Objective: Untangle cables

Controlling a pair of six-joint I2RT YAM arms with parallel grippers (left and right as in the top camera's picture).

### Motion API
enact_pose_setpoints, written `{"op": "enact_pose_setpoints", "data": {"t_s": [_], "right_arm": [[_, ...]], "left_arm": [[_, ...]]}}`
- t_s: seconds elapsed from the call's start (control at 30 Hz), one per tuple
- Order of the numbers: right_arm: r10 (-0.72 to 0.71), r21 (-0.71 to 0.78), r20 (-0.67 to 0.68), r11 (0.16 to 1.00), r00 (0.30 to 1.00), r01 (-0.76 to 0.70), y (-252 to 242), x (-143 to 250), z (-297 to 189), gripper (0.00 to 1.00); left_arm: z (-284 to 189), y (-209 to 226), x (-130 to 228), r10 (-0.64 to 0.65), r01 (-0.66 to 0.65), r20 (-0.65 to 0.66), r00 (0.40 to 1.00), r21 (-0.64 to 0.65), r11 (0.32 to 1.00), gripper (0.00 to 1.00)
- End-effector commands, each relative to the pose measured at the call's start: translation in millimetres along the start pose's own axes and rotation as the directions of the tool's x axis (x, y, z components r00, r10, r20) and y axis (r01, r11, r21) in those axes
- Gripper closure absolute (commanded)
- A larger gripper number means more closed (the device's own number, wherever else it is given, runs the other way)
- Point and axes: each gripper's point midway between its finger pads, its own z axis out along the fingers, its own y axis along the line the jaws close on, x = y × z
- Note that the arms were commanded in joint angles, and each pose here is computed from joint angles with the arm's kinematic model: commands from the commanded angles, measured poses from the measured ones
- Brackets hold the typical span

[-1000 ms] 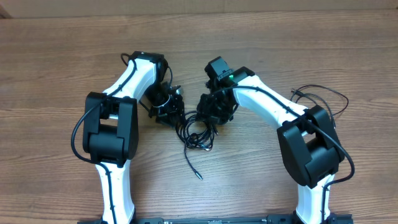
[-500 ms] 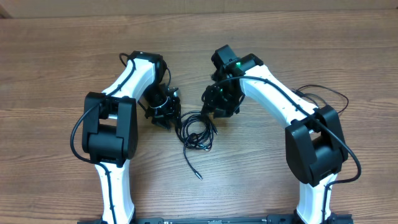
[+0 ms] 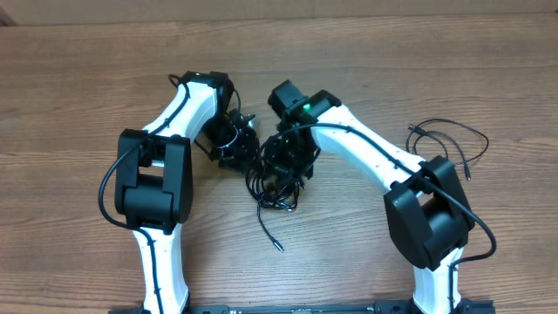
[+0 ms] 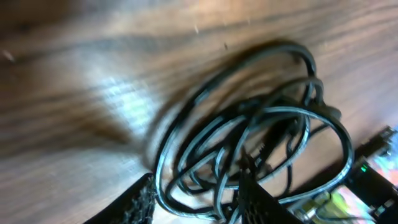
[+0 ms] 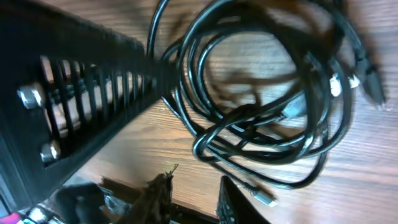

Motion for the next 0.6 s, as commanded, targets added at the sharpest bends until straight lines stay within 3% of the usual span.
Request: {"op": "enact_pose_setpoints", "data": {"t_s": [0.0, 0.27, 0.57], "right_arm": [[0.082, 0.029, 0.048, 0.996, 0.995, -0.084, 2.3, 5.2, -1.9, 0.69], [0.153, 0.077, 0.063, 0.984, 0.986, -0.158, -6.7, 9.7, 14.3, 0.71], [0.225, 0.035, 0.078, 0.973, 0.971, -0.228, -16.4, 1.5, 39.7, 0.72]], "left_arm": [[-0.8, -1.1, -4.0, -0.010, 0.012, 0.026, 1.000, -0.067, 0.998, 0.59], [20.2, -2.2, -0.4, -0.001, 0.002, 0.014, 1.000, -0.081, 0.997, 0.62], [28.0, 2.7, 2.5, -0.011, 0.012, 0.008, 1.000, -0.081, 0.997, 0.73]]}}
